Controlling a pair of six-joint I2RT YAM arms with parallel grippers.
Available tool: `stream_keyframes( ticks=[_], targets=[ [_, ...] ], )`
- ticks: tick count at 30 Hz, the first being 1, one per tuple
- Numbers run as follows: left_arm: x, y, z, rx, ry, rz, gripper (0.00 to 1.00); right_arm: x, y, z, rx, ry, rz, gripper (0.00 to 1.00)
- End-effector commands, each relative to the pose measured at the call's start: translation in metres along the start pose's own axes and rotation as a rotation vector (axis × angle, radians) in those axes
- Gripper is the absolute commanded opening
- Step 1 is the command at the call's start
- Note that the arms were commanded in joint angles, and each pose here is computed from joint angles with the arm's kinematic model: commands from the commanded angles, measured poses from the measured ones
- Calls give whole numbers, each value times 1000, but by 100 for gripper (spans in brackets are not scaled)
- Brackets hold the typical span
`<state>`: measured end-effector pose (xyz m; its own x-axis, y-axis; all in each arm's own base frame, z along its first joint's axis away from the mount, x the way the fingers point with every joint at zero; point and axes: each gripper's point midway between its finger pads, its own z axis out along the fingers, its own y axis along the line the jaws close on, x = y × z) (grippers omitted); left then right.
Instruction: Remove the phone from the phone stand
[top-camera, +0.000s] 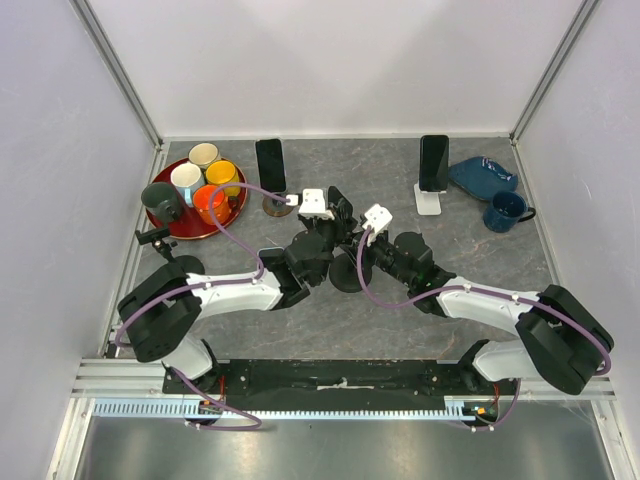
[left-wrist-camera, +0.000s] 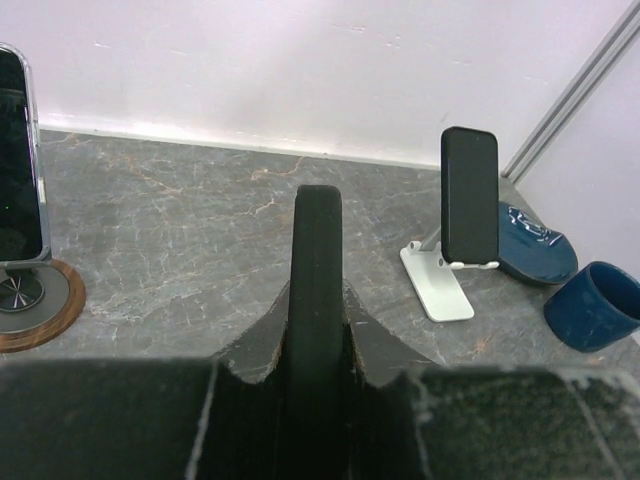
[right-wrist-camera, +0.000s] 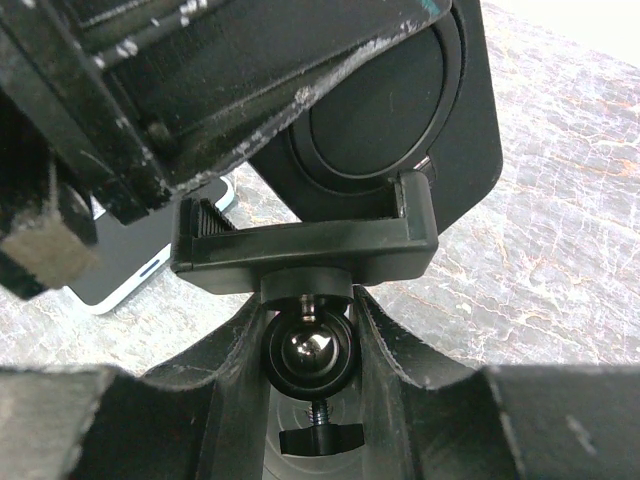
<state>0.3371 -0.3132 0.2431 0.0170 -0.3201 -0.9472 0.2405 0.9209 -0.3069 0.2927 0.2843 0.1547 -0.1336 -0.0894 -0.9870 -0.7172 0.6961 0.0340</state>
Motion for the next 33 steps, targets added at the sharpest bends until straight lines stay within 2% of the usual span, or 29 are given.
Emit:
stream_keyframes(
  ticks=[1, 7, 12, 14, 16, 17, 18, 20, 25, 26, 27, 32, 33],
  targets=[
    [-70, -28, 7, 60, -203, -247, 2, 3, 19, 4, -81, 15, 45, 0],
    [-86, -14, 4, 28, -236, -186, 2, 5, 3, 1, 5, 32, 17, 0],
    [-87, 14, -2, -19, -169, -81, 2, 1, -16, -6, 114, 18, 7, 0],
    [-102, 24, -10, -30, -172, -66, 2, -3, -19, -9, 132, 9, -2, 0],
    [-93, 34, -15, -47, -107, 2, 2, -7, -24, -12, 161, 9, -10, 0],
    [-108, 40, -21, -54, -119, -11, 2, -8, -27, -14, 176, 12, -19, 0],
    [-98, 48, -25, -64, -64, 34, 2, -9, -31, -15, 199, 15, -21, 0],
    [-112, 58, -35, -67, -54, 19, 2, -12, -43, -20, 268, 17, -20, 0],
    [-99, 78, -60, -61, 90, 75, 2, -9, -58, -27, 356, 39, -47, 1],
    [-100, 79, -63, -54, 101, 58, 2, -10, -58, -27, 356, 36, -43, 5],
    [-101, 79, -69, -37, 114, 52, 2, -10, -58, -28, 356, 32, -38, 14],
    [-82, 81, -86, -6, 239, 58, 2, -17, -56, -35, 350, 10, -31, 37],
    [-81, 78, -87, 4, 250, 52, 2, -21, -55, -37, 340, 5, -30, 45]
  ],
)
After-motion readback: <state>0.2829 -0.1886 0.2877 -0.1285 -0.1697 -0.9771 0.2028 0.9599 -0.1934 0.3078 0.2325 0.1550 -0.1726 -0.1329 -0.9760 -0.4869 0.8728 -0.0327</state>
